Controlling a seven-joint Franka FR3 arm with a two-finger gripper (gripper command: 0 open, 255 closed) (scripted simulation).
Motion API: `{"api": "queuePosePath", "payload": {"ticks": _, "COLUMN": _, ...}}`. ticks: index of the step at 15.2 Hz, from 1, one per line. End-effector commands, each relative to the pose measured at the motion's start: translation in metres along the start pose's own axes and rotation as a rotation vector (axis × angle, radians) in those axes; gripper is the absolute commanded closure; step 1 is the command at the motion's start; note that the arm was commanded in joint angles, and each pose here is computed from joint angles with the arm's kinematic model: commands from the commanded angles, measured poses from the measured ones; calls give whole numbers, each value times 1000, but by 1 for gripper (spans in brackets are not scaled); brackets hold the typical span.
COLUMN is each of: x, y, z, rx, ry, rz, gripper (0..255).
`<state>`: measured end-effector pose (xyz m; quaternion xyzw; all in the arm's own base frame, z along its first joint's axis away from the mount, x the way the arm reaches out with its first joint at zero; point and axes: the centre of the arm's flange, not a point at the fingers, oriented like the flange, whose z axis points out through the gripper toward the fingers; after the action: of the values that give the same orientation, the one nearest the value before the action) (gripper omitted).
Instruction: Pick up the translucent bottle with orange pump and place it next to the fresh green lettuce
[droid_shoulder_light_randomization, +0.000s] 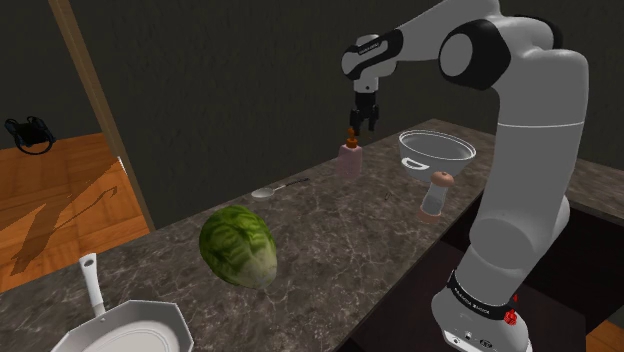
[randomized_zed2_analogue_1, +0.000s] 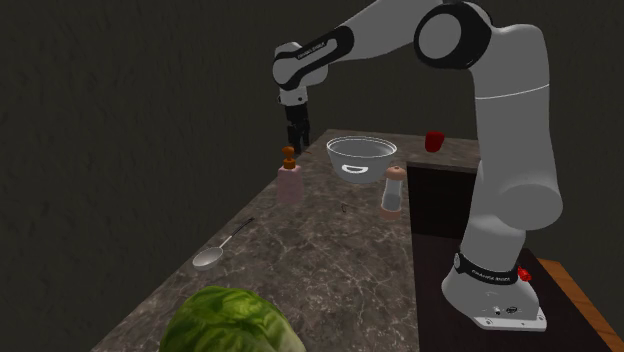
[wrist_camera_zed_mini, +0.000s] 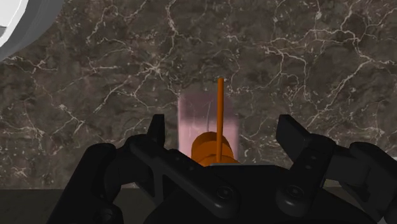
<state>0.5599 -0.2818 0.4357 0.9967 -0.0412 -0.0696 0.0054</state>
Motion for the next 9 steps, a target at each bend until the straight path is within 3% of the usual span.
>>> {"api": "queuePosePath", "payload": {"ticks": 1, "x": 1, "y": 0, "z": 10, "rx": 0, "ry": 1, "rz": 0, "gripper": 0}}
{"api": "queuePosePath", "payload": {"ticks": 5, "x": 1, "y": 0, "z": 29, "rx": 0, "ry": 1, "rz": 0, "gripper": 0}}
{"api": "queuePosePath", "payload": {"ticks": 9, "x": 1, "y": 0, "z": 29, "rx": 0, "ry": 1, "rz": 0, "gripper": 0}}
